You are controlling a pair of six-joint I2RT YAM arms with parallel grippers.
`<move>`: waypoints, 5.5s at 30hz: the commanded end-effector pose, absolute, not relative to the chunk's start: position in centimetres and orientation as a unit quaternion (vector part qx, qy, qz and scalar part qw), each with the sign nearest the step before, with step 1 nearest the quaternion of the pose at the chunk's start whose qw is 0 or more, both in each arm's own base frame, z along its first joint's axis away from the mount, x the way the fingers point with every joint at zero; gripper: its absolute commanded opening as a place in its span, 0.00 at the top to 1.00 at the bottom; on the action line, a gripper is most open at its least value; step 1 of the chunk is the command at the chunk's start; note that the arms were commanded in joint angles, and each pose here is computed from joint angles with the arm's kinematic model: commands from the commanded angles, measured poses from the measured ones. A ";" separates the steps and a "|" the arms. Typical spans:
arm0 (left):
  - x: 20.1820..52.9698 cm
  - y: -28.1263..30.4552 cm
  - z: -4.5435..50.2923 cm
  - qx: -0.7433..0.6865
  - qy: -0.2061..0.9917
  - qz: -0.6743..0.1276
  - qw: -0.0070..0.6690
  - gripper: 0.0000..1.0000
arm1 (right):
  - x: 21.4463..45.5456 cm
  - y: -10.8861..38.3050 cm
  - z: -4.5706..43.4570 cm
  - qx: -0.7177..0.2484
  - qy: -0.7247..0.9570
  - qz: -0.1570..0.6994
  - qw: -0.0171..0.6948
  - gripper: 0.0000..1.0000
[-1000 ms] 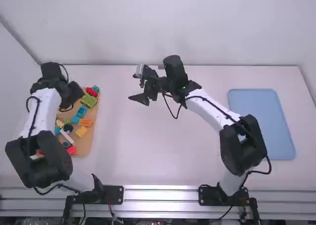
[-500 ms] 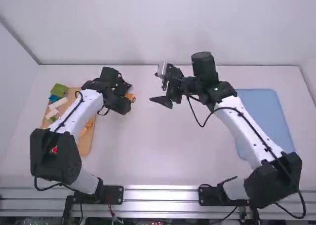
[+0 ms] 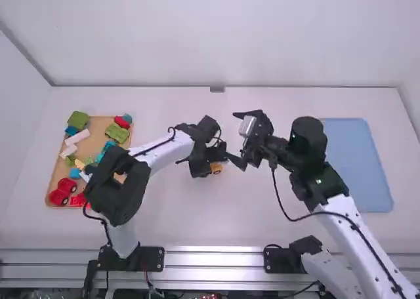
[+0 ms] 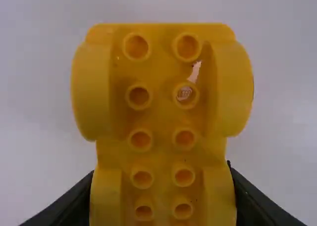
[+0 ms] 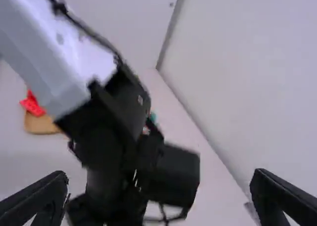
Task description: Assemble lego blocks to make yellow taxi
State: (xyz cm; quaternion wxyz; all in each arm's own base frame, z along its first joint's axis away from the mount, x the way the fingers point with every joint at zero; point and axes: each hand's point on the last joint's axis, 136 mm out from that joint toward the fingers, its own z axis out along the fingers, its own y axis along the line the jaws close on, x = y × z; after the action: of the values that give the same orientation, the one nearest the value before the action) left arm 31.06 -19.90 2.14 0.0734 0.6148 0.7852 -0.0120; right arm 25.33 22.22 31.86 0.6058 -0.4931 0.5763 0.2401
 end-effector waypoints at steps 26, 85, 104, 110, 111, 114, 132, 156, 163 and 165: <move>38.2 -15.4 8.6 0.491 0.848 -0.054 0.189 0.01 | 30.9 24.1 32.1 -0.469 0.593 0.286 0.589 0.02; 29.7 23.0 13.4 -0.548 0.816 0.044 0.179 0.01 | 32.1 42.4 26.2 -0.649 0.527 0.366 0.411 0.02; 32.2 25.5 8.0 -0.533 0.842 0.063 0.059 0.06 | 32.4 42.6 26.6 -0.642 0.527 0.368 0.418 0.02; 32.5 25.4 5.7 -0.536 0.842 0.047 0.044 0.30 | 32.7 42.4 26.6 -0.639 0.531 0.366 0.419 0.02; 32.5 25.5 5.5 -0.535 0.842 0.047 0.043 0.33 | 32.8 42.4 26.6 -0.639 0.531 0.366 0.419 0.02; 32.5 25.6 5.2 -0.536 0.842 0.050 0.042 0.40 | 32.7 42.3 26.5 -0.639 0.532 0.366 0.418 0.02; 31.8 25.5 2.4 -0.539 0.839 0.058 0.041 0.66 | 32.8 42.3 26.5 -0.639 0.533 0.364 0.419 0.02; 30.4 25.9 -0.1 -0.548 0.835 0.012 0.046 0.67 | 32.9 42.3 26.5 -0.639 0.533 0.364 0.419 0.02; 30.0 25.1 -0.2 -0.552 0.833 0.000 0.031 0.67 | 32.9 42.3 26.5 -0.639 0.532 0.363 0.419 0.02; 29.4 24.8 -0.3 -0.562 0.827 0.002 0.018 0.68 | 32.8 42.3 26.4 -0.640 0.533 0.363 0.418 0.02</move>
State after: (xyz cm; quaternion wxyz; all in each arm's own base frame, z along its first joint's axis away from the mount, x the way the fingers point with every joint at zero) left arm 29.65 25.13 0.16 0.0286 -0.5556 0.8309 0.0035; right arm 32.39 42.08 25.22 0.4068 -0.6404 0.5405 0.3636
